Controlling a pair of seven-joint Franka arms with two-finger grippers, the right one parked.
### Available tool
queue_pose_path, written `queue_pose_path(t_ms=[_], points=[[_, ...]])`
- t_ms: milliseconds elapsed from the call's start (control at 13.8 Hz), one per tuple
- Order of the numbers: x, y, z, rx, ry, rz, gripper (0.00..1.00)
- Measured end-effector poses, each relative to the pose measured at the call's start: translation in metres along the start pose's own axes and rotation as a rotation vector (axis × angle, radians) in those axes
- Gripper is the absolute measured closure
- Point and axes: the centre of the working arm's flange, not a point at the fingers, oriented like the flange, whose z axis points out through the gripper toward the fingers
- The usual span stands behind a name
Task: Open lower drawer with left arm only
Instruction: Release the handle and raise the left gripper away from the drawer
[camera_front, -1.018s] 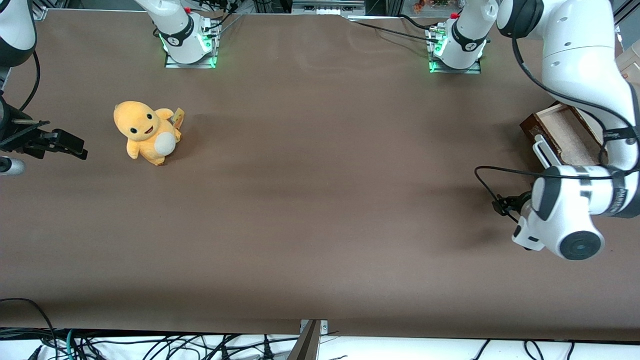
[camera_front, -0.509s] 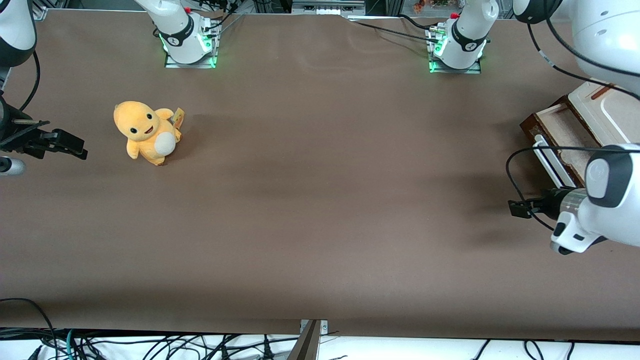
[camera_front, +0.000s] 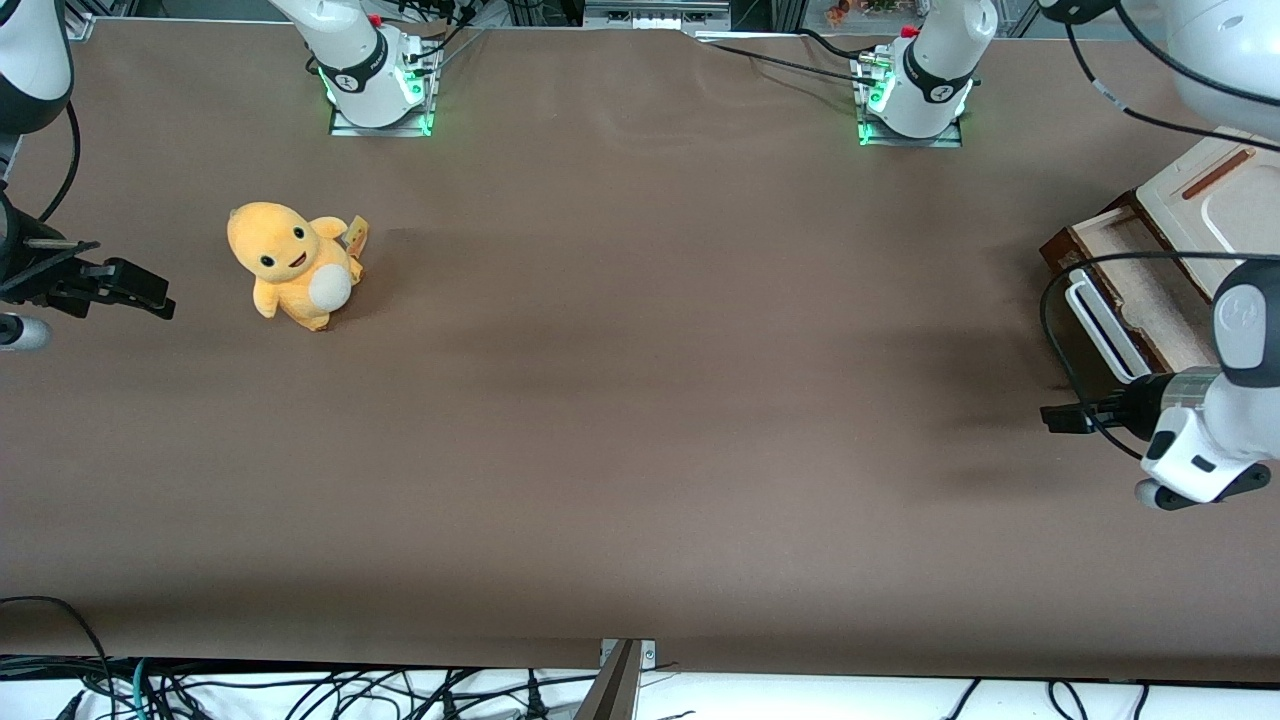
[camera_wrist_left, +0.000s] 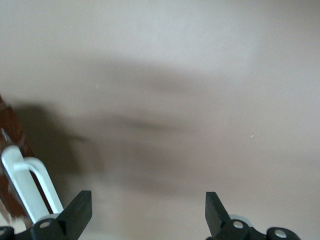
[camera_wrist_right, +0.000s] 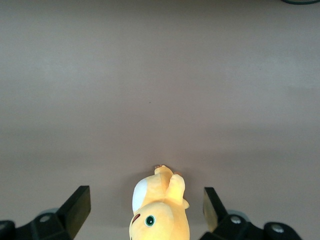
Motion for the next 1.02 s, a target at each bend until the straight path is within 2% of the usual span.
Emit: queue_pose_path(t_ms=[145,364,655,727,1018], points=[[-0.019,-0.004,-0.015,-0.007,0.073,0.103,0.0],[-0.053,-0.007,-0.036,-0.007,0.112,0.2,0.0],[-0.099,0.001,-0.075,-0.01,0.165,0.228,0.0],[-0.112,0.003,-0.087,-0.011,0.167,0.236,0.0],[-0.16,0.004,-0.124,-0.013,0.124,0.25,0.0]])
